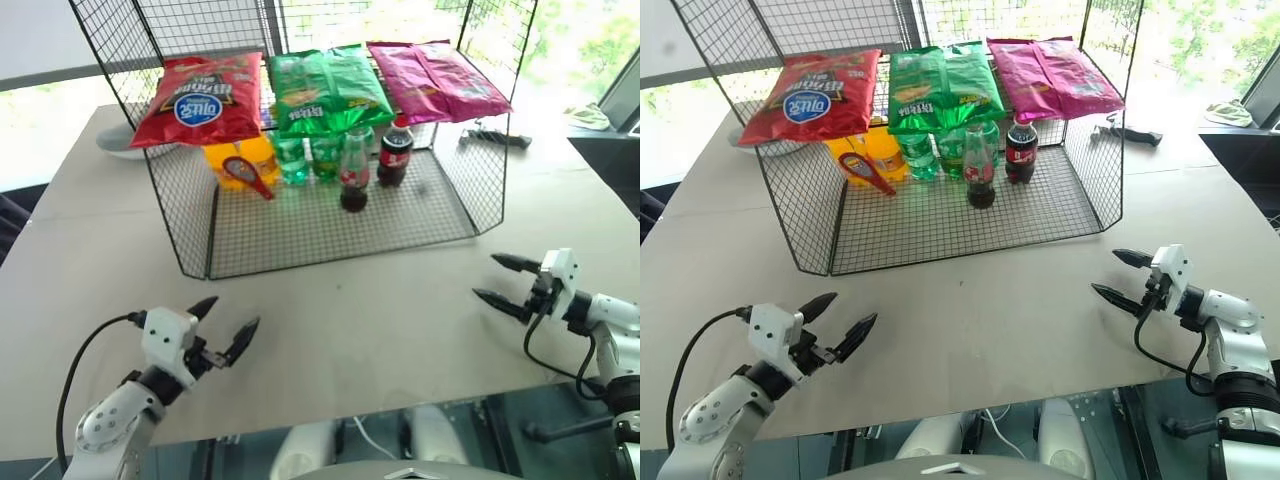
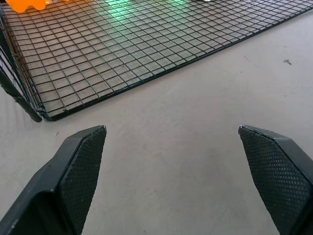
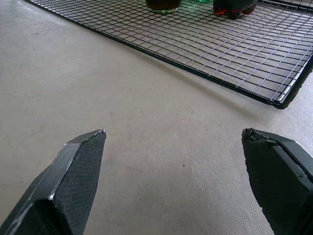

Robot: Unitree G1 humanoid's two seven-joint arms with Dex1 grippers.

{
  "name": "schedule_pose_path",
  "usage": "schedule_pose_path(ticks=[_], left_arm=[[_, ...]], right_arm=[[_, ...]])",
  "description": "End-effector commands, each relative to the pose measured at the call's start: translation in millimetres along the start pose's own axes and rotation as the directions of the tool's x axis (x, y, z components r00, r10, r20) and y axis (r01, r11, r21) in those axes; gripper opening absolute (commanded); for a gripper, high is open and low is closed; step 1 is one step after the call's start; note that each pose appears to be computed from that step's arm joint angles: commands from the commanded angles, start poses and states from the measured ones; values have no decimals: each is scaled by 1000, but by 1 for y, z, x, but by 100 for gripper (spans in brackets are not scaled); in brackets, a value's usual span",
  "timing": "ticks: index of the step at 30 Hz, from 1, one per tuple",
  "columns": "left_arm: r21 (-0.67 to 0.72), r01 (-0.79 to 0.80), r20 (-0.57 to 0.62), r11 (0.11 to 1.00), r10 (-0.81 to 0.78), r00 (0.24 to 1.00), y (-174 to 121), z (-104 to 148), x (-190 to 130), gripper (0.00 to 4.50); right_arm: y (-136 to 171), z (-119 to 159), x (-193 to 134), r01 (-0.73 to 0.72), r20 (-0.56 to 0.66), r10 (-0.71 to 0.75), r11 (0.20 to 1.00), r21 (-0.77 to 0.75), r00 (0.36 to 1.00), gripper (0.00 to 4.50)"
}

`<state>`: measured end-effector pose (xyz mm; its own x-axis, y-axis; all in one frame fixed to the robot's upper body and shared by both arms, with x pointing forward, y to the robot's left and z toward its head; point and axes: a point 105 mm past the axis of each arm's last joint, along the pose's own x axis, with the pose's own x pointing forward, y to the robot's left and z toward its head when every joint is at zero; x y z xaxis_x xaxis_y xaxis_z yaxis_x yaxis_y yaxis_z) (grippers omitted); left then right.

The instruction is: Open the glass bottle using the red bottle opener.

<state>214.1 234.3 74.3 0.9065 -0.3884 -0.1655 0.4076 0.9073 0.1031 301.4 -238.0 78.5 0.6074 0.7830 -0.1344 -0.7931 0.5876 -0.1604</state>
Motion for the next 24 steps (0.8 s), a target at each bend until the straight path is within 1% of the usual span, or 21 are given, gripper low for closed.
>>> schedule_pose_path(ticks=[1, 8, 15, 18, 24], left_arm=[[30, 10, 15, 999, -10, 1000, 1, 6, -1, 450], [16, 15, 13, 1000, -15, 1000, 0, 6, 0, 450], [3, 23, 46, 1000, -23, 999, -2, 11, 0, 450], [-21, 25, 101, 999, -23, 995, -2, 20, 6, 450], [-13, 10, 183, 1000, -7, 983, -4, 33, 28, 450]], right_arm=[[-3, 11, -5, 19, 38, -18, 999, -26, 999, 447], [-3, 11, -4, 36, 52, -35, 999, -26, 998, 447], [0, 10, 2, 24, 57, -23, 999, -22, 998, 447], [3, 12, 8, 10, 69, -8, 1000, -21, 998, 447], [21, 28, 32, -52, 146, 55, 998, -22, 988, 447]])
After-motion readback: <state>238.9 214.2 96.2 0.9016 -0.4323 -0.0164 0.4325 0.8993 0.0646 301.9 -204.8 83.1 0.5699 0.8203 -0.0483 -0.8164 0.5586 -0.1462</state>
